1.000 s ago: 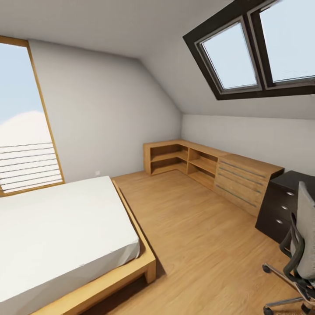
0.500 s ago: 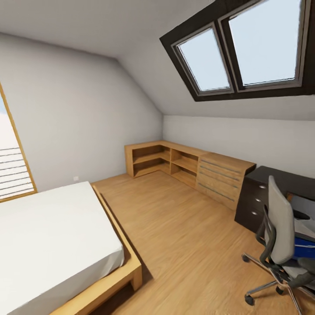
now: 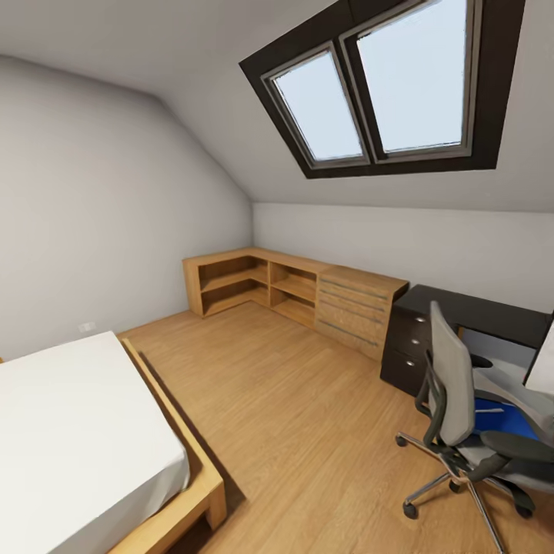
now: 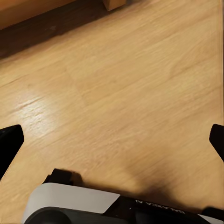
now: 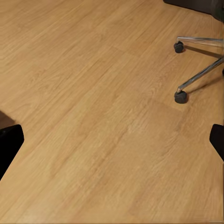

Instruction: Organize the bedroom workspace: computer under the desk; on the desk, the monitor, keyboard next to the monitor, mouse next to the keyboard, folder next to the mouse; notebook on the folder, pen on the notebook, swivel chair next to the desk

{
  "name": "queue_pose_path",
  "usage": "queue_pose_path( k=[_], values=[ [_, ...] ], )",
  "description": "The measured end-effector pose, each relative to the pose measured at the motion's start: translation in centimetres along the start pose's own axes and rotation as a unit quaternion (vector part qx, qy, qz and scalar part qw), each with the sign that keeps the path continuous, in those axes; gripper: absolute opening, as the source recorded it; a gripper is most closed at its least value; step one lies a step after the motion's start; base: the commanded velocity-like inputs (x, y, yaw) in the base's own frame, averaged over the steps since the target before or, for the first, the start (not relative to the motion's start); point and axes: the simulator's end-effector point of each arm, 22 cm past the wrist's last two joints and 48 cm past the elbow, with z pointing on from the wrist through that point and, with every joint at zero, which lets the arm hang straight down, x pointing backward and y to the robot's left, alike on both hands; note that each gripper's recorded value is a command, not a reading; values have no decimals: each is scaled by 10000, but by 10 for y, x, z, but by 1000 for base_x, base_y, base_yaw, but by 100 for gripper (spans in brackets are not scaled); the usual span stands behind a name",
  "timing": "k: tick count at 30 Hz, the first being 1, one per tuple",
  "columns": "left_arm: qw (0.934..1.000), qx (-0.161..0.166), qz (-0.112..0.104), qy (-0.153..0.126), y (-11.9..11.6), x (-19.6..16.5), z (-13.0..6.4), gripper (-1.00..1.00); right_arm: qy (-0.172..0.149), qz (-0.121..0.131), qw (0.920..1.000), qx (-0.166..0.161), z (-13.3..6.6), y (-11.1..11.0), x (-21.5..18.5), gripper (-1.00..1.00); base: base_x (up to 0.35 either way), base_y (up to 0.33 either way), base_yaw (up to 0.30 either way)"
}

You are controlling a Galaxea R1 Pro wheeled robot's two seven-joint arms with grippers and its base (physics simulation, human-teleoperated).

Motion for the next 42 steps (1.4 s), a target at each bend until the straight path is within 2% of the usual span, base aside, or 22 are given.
queue_pose_path(
  k=[19, 42],
  values=[
    [9999, -40, 2, 124, 3, 10, 0, 100, 124, -27, 9999, 13, -1, -2, 11, 100, 7, 4, -174],
    [9999, -52, 3, 165, 4, 13, 0, 100, 163, -100, 9998, -37, -2, 0, 15, 100, 0, 0, -275]
  ],
)
